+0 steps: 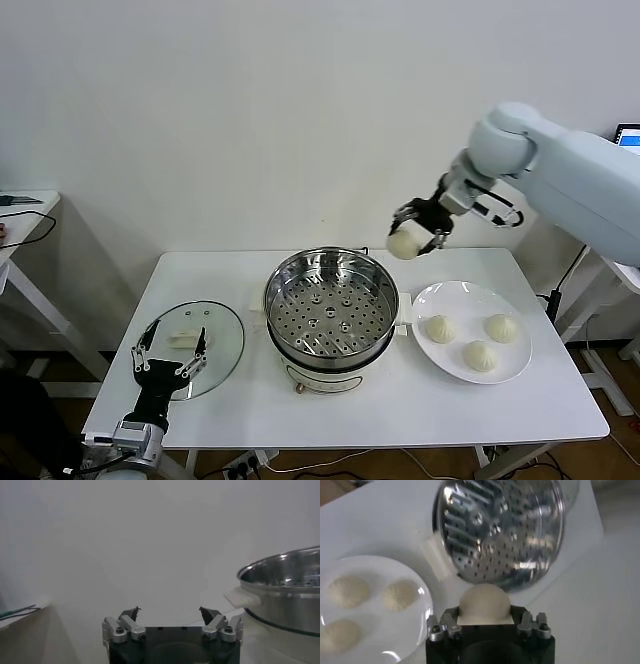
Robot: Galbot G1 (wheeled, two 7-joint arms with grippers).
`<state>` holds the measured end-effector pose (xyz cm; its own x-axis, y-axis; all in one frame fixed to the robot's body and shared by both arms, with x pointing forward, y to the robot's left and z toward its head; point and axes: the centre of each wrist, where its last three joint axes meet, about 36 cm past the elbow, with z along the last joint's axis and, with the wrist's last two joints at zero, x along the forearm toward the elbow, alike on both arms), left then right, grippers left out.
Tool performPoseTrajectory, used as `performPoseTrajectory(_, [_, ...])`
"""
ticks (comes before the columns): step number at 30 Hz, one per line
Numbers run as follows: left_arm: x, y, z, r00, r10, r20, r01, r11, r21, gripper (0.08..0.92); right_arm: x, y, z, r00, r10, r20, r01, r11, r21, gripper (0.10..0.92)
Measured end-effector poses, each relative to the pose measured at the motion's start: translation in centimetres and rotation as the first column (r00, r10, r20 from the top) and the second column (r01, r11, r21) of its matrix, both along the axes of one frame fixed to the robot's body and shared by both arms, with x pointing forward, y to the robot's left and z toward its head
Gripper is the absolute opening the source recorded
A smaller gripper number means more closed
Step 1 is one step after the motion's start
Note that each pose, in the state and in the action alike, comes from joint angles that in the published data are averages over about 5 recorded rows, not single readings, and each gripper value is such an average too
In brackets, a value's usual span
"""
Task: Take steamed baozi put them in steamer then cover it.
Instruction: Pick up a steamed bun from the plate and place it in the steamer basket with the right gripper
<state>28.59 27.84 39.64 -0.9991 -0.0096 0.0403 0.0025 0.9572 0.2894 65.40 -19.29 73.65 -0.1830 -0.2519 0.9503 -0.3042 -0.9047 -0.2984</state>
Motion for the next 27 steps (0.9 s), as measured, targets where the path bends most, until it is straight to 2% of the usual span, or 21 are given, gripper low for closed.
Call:
performPoseTrajectory(15, [0.1,1.8,-0.2,0.9997,0.022,-0.010,-0.022,1.000,0.013,0.823,3.0,9.5,-6.1,0.963,0.267,-0.036,-0.269,0.955,-0.121,0.688])
performPoseTrajectory(27, [0.1,2.5,-0.5,0.9993,0.034,-0.015,-0.034,0.999,0.011,0.823,6.2,13.2,-10.2,0.952,0.304,-0.018,-0.303,0.940,-0.158,0.687])
